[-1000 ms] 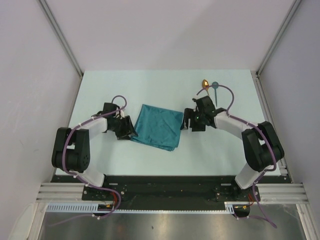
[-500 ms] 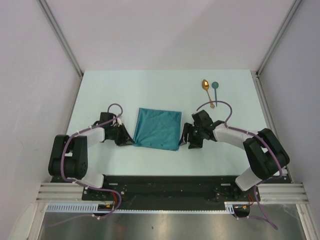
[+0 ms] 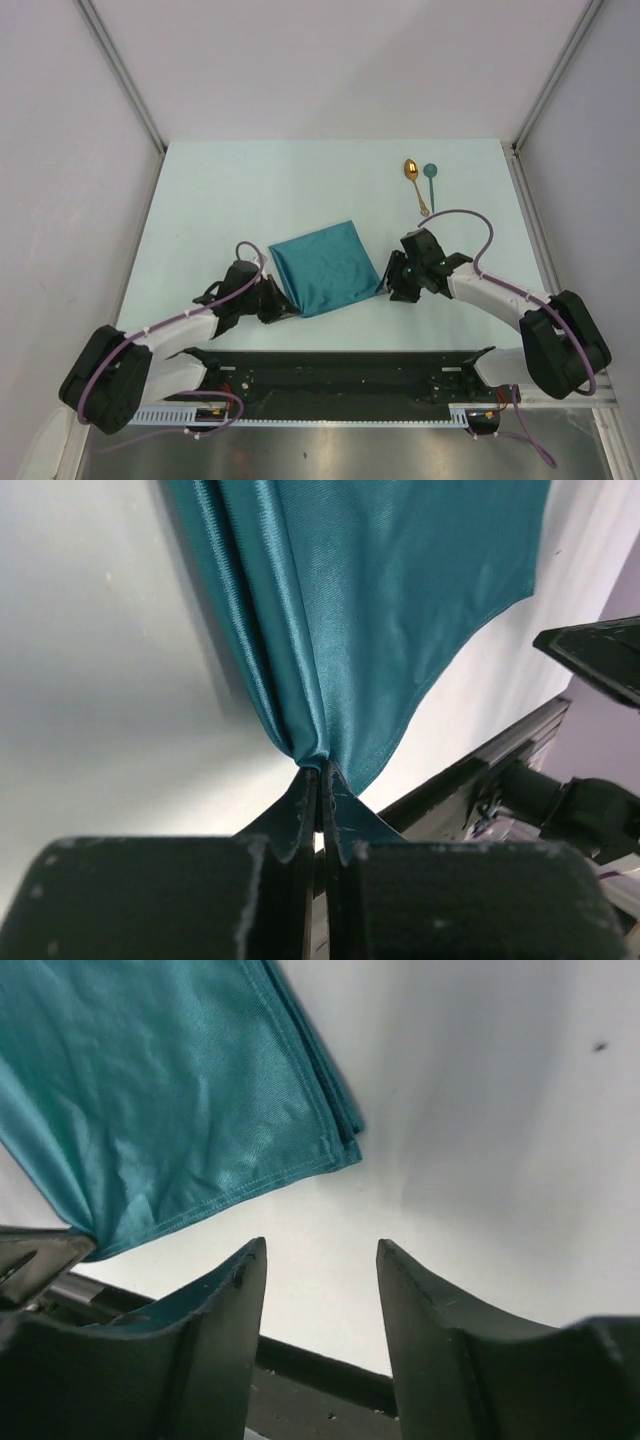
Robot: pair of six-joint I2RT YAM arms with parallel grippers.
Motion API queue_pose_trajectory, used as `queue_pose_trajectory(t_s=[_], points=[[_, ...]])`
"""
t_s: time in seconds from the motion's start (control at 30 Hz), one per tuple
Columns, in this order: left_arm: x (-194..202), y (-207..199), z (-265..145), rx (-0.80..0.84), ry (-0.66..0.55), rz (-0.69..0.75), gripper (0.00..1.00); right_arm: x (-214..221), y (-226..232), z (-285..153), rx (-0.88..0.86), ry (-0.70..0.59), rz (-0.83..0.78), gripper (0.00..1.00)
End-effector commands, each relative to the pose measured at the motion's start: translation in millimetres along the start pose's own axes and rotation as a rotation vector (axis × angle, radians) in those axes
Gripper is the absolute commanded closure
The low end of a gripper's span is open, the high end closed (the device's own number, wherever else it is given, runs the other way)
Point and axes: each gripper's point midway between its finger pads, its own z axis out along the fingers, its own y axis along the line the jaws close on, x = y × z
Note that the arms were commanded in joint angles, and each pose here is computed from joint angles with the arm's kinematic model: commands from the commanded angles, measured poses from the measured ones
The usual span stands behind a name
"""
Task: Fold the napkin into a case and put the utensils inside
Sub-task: Rotate the square-folded napkin at the center of the board, then pick up the top corner of the square-folded napkin from the center of the board.
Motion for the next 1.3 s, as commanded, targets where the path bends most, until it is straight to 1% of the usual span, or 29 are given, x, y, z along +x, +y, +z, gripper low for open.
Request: queue_pose_trajectory(t_s=[0.0, 0.1, 0.17, 0.3, 0.5, 0.87, 1.27], points=[[-9, -10, -1, 0.029, -0.096, -0.069, 0.95, -16, -9, -7, 0.059, -0.07, -0.037, 0.55], [-6, -5, 3, 0.018, -0.084, -0.083, 0.93, -18, 1, -3, 0.04, -0.051, -0.068, 0.62], [-2, -1, 6, 0.005, -0.067, -0.086, 0.89, -18, 4, 1, 0.044, -0.051, -0.08, 0.63], [3, 7, 8, -0.021, -0.049, -0.092, 0.89, -27, 9, 8, 0.046, -0.069, -0.098, 0.69], [2, 11, 6, -0.05, -0.057, -0.07, 0.88, -34, 8, 12, 0.067, -0.077, -0.122, 0.69], [3, 12, 7, -0.055, -0.047, -0.063, 0.87, -36, 6, 25, 0.066, -0.061, -0.124, 0.72], [5, 15, 9, -0.059, -0.037, -0.063, 0.87, -42, 8, 21, 0.071, -0.085, -0.134, 0.73]])
